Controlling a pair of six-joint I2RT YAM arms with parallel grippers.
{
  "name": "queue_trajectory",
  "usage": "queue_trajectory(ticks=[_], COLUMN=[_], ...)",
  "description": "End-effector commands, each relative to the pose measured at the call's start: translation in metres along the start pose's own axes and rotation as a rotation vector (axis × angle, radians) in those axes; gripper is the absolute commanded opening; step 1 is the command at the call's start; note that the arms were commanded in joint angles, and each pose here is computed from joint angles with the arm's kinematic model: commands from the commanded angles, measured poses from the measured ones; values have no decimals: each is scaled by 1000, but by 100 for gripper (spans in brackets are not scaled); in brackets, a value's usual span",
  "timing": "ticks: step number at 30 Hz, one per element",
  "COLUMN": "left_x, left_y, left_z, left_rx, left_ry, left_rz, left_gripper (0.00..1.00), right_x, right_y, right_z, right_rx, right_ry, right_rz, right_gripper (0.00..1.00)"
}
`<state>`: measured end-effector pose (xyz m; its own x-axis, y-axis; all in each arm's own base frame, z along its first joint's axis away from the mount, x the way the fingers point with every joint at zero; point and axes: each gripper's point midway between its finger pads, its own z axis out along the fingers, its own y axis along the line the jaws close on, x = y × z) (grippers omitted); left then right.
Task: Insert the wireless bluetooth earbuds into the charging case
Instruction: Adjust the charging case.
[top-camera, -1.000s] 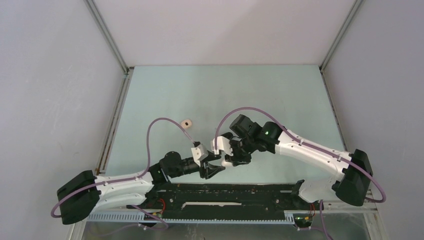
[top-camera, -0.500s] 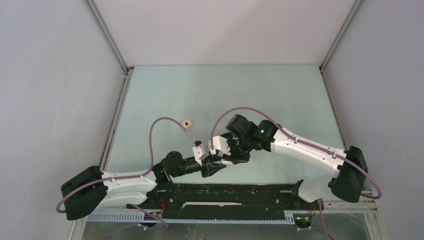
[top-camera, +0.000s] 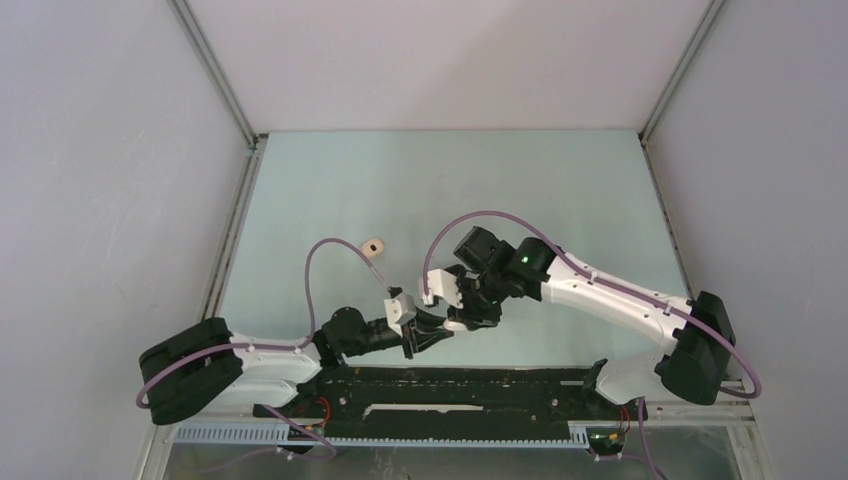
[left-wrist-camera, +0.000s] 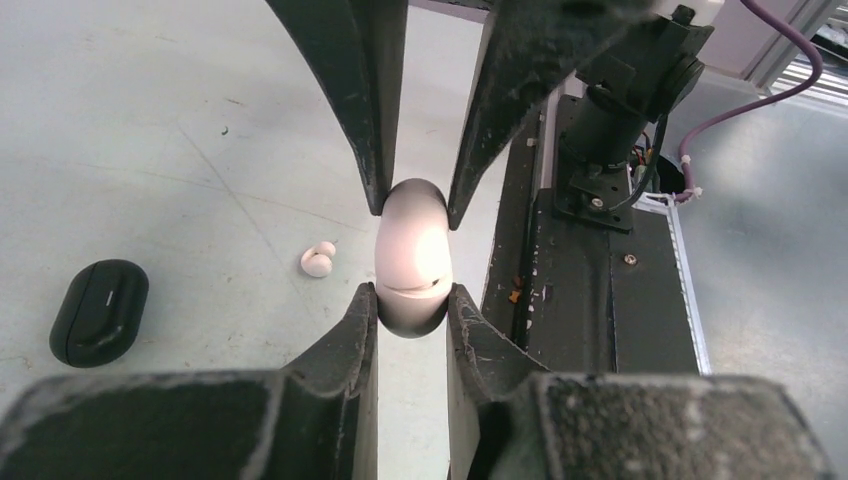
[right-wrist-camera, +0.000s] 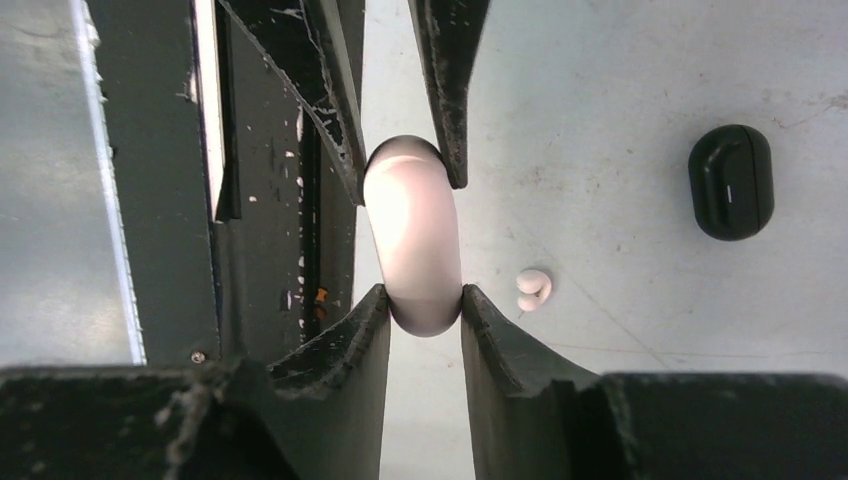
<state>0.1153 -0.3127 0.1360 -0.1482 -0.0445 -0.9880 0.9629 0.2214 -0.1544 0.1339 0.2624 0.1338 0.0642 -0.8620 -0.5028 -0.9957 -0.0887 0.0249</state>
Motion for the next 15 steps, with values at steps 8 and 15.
queue_trajectory(ticks=[8,15], left_x=[-10,-16], left_y=[-18,-12], left_z=[-2,-8], left_rx=[101,57], left_ry=[-88,-122], left_rz=[37,30], left_gripper=[0,0], right_x=[-33,-30], right_y=[-30,-40], right_z=[-42,-91], right_rx=[-16,28], right_ry=[-253,-402], right_rz=[169,214], right_gripper=[36,38])
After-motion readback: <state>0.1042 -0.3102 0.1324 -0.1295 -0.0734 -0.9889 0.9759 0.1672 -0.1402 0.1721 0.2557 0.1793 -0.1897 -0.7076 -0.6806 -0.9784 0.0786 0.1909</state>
